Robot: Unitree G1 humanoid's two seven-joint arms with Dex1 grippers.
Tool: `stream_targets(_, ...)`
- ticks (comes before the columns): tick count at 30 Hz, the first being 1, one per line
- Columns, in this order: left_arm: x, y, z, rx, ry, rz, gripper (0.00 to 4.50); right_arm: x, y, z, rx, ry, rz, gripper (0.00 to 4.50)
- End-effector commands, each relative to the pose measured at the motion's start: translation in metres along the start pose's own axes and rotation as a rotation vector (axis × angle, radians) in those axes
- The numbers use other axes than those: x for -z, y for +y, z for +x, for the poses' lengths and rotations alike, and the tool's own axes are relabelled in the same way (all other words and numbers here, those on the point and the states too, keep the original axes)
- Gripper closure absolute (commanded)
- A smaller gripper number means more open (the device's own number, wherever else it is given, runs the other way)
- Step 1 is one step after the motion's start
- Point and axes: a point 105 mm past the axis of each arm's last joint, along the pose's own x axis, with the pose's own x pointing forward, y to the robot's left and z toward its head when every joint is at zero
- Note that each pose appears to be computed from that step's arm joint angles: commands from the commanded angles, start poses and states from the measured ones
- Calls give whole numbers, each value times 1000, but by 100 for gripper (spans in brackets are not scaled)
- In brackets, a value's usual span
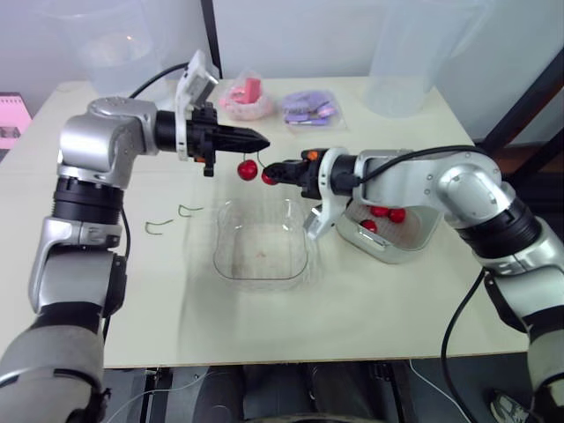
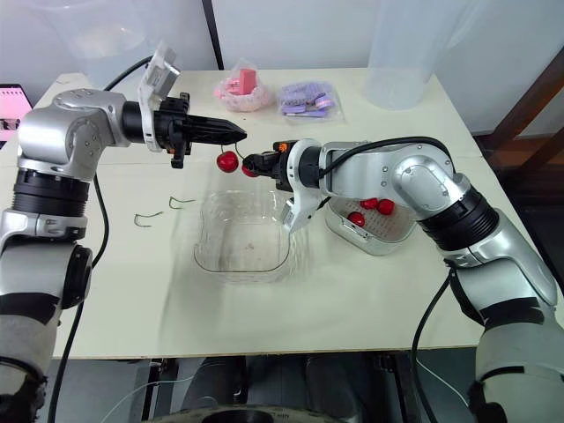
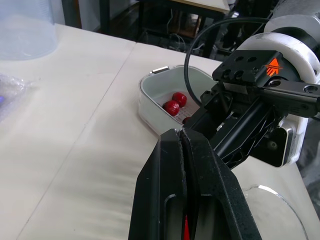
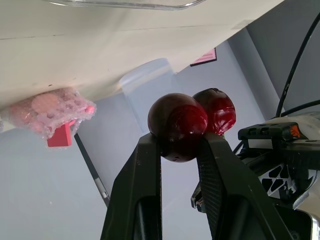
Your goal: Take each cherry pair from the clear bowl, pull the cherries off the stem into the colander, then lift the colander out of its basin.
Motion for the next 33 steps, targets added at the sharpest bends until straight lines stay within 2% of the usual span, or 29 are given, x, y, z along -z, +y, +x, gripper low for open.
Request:
stream_targets(1, -8, 0, -2, -16, -2, 57, 446, 10, -9, -6, 19, 33, -15, 393)
stream_targets(13, -8, -3, -2, 0, -1, 64, 446, 14, -9, -5, 19, 52, -23, 393)
stream_targets(14, -8, -3, -2, 0, -3, 64, 450, 15, -9, -5, 19, 53, -21, 294)
stream_targets(16, -9, -4, -2, 2, -9, 65, 450, 15, -9, -6, 17, 53, -19, 217)
stream_targets(19, -12, -3, -3, -2, -19, 69, 450, 14, -9, -7, 16, 48, -16, 67)
stream_targets(24, -16, -3, -5, -9, -28, 75, 450, 13, -7, -15, 23, 25, 34, 67)
stream_targets(27, -18, -4, -7, -9, -36, 84, 450, 12, -3, -28, 13, 9, 147, 67)
stream_targets(29, -21, -6, -9, 2, -49, 97, 450, 13, 3, -39, -1, 11, 341, 67)
stream_targets(33, -30, -16, -15, 55, -90, 168, 450, 18, 25, -66, -66, 6, 936, 67)
